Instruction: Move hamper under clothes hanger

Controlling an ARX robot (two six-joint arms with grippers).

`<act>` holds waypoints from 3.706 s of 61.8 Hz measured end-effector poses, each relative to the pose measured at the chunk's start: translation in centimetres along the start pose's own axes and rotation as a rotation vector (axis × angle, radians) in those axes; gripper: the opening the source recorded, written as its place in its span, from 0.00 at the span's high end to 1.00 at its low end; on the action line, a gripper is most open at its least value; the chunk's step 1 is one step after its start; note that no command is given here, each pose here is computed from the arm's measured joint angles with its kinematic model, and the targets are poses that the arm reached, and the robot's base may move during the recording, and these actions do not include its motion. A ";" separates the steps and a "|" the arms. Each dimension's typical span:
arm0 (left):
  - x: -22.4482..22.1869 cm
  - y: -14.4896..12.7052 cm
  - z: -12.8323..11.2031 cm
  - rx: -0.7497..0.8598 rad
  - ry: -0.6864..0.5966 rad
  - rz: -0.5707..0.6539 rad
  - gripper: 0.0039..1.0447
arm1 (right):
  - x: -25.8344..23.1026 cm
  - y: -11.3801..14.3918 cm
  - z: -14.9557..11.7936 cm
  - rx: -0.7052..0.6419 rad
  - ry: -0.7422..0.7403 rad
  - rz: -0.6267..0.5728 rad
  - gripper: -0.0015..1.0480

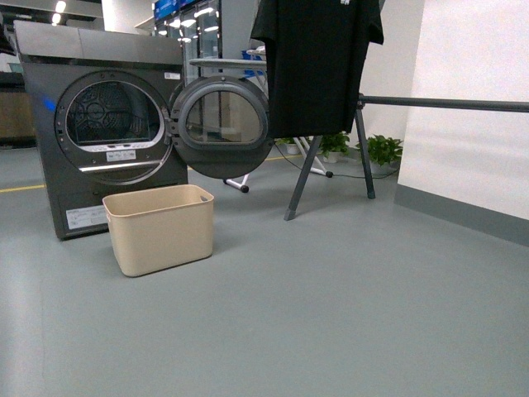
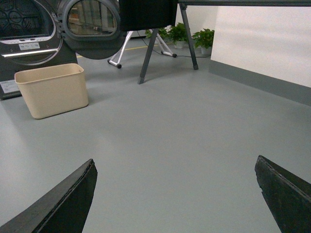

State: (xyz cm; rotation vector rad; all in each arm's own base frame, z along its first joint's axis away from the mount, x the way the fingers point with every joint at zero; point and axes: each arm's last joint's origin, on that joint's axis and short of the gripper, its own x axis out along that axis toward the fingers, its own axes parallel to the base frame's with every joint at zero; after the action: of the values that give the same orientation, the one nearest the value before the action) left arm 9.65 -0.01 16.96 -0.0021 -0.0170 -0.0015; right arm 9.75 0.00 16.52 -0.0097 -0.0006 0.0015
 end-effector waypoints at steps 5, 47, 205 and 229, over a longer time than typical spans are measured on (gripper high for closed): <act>0.0 0.0 0.0 0.000 0.000 0.000 0.06 | 0.0 0.0 0.0 0.000 0.000 0.000 0.08; 0.0 0.0 0.0 0.000 0.000 0.000 0.06 | 0.0 0.0 0.0 0.000 0.000 0.000 0.08; 0.0 0.0 0.0 0.000 0.001 0.000 0.06 | 0.0 0.0 0.0 0.000 0.001 -0.001 0.08; 0.0 0.0 0.0 0.000 0.001 -0.001 0.06 | 0.0 0.0 0.0 0.000 0.002 0.000 0.08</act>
State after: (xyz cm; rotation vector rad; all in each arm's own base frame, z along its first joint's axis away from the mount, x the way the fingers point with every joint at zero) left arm 9.66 -0.01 16.95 -0.0021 -0.0158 -0.0023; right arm 9.76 0.00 16.49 -0.0097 0.0013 0.0019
